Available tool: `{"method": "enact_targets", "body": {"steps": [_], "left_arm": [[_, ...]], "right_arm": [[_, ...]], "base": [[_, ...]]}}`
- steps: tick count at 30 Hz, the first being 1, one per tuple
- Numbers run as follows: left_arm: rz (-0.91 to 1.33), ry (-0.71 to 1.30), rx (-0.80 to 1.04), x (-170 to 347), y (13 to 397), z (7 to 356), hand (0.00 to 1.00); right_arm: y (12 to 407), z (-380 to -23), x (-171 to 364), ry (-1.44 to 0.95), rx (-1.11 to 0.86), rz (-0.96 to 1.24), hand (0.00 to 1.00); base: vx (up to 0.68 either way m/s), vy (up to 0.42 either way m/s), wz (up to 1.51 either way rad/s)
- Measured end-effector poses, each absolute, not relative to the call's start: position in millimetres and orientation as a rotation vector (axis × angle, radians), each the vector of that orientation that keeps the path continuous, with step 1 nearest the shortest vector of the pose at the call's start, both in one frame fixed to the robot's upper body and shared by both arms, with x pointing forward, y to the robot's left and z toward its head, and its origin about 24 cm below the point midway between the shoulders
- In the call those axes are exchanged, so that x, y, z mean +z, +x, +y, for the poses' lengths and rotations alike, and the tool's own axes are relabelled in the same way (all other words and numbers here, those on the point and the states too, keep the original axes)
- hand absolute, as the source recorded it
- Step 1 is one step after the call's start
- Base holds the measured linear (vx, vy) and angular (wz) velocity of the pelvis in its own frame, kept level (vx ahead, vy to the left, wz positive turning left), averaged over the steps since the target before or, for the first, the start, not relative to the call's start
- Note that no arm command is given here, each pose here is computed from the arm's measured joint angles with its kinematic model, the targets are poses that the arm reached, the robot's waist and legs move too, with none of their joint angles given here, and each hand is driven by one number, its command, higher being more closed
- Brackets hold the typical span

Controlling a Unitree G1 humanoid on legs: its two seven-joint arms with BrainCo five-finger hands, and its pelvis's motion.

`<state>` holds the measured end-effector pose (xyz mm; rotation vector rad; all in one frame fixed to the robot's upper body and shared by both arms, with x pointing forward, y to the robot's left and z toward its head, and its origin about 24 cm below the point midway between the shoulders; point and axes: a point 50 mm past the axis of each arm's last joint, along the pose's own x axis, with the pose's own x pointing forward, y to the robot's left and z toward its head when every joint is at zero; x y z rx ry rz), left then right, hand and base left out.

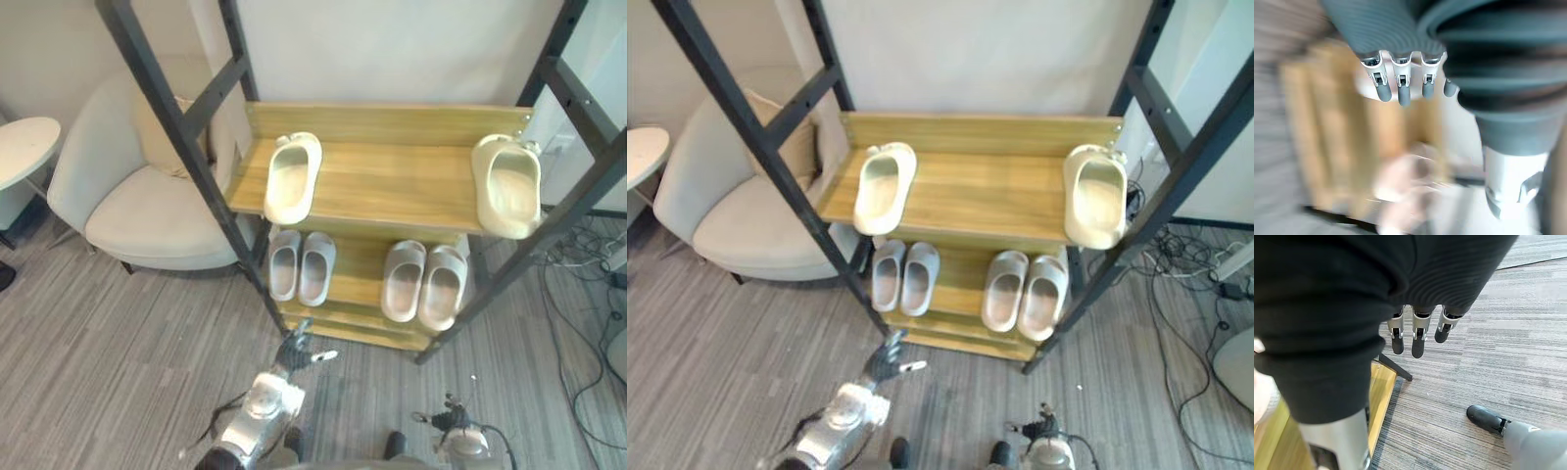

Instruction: Organize the slippers on the shoe rack

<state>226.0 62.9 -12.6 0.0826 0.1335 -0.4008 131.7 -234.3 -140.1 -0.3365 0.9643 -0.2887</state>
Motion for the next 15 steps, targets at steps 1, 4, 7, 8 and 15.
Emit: {"method": "enact_targets", "body": {"steps": [1,4,7,8,15], "left_arm": [[0.086,0.066,-0.415,-1,231,58,0.00],[-0.013,0.047,-0.422,22,240,51,0.00],[-0.119,0.021,-0.397,47,247,51,0.00],[-0.149,0.012,-0.387,54,249,52,0.00],[-0.396,-0.048,-0.252,113,263,77,0.00]], "right_arm": [[132,-234,-140,-0.337,-0.288,0.963,0.00],[133,-234,-140,-0.339,-0.288,0.961,0.00],[132,-234,-140,-0.348,-0.278,0.961,0.00],[132,-234,-140,-0.354,-0.273,0.962,0.00],[132,-241,-138,-0.388,-0.266,0.959,0.00]], "base": [[0.04,0.006,0.01],[0.00,0.000,0.00],[0.00,0.000,0.00],[0.00,0.000,0.00],[-0.03,-0.001,-0.02]]}}
